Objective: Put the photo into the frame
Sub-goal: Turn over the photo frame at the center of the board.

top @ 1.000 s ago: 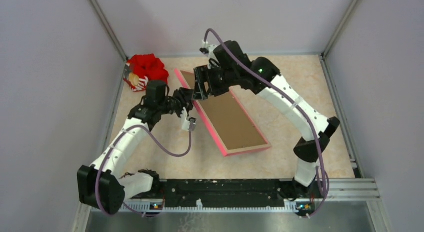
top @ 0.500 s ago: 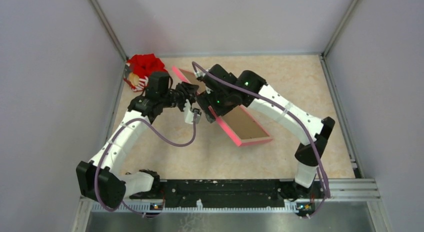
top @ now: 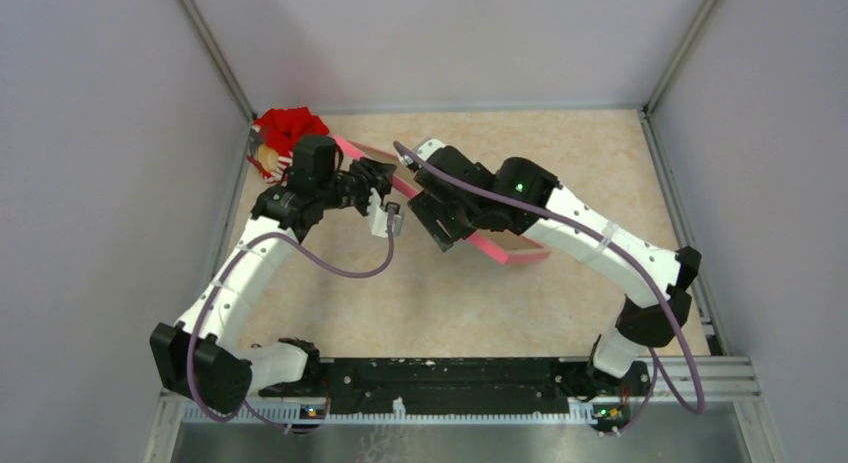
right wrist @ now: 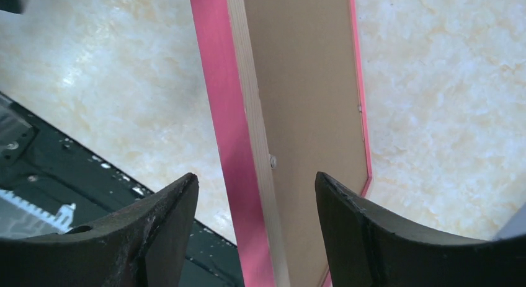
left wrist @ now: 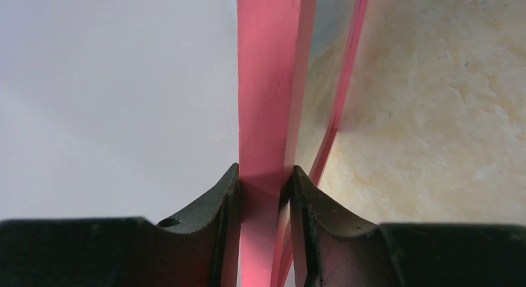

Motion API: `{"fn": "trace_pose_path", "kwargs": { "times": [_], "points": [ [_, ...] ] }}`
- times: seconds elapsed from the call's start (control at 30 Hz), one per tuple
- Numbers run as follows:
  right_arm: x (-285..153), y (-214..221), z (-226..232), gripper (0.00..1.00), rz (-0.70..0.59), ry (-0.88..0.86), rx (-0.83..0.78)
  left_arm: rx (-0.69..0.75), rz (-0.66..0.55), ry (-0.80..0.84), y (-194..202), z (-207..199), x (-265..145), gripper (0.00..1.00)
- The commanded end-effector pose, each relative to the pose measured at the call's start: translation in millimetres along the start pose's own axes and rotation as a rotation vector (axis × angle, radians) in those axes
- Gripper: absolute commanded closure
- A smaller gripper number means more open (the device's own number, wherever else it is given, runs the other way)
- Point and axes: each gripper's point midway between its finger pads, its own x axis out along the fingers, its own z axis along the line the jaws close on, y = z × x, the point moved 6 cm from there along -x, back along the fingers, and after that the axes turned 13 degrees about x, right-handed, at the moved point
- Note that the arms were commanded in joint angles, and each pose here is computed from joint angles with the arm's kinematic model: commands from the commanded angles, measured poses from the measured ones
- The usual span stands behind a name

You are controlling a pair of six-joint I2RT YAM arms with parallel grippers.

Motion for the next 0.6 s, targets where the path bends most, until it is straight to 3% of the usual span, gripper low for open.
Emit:
{"fn": "trace_pose_path", "kwargs": {
  "times": [0.0,0.23,0.3,0.43,0.5,0.57],
  "points": [
    [2.4,0.1,-7.1,0.32,-0.047,0.076,-0.062,0.030,-0.038,-0.151,-9.2,44.0,-16.1,0.70],
    [17.8,2.3,-11.4,0.40,-0.118,0.101,-0.107,0.026,-0.043,-0.171,-11.7,46.3,-19.1,0.71],
    [23.6,1.6,-10.4,0.49,-0.138,0.104,-0.113,0.030,-0.039,-0.177,-11.9,47.6,-20.0,0.71],
    [26.3,-6.4,-9.7,0.85,-0.179,0.121,-0.109,0.043,-0.035,-0.191,-12.1,50.0,-21.2,0.70],
    [20.8,-13.8,-7.9,0.91,-0.217,0.101,-0.090,0.050,-0.026,-0.226,-11.7,53.3,-22.3,0.60],
    [12.9,-22.5,-5.7,0.93,-0.258,0.077,-0.067,0.044,-0.012,-0.273,-10.9,57.2,-24.4,0.41]
  ]
}}
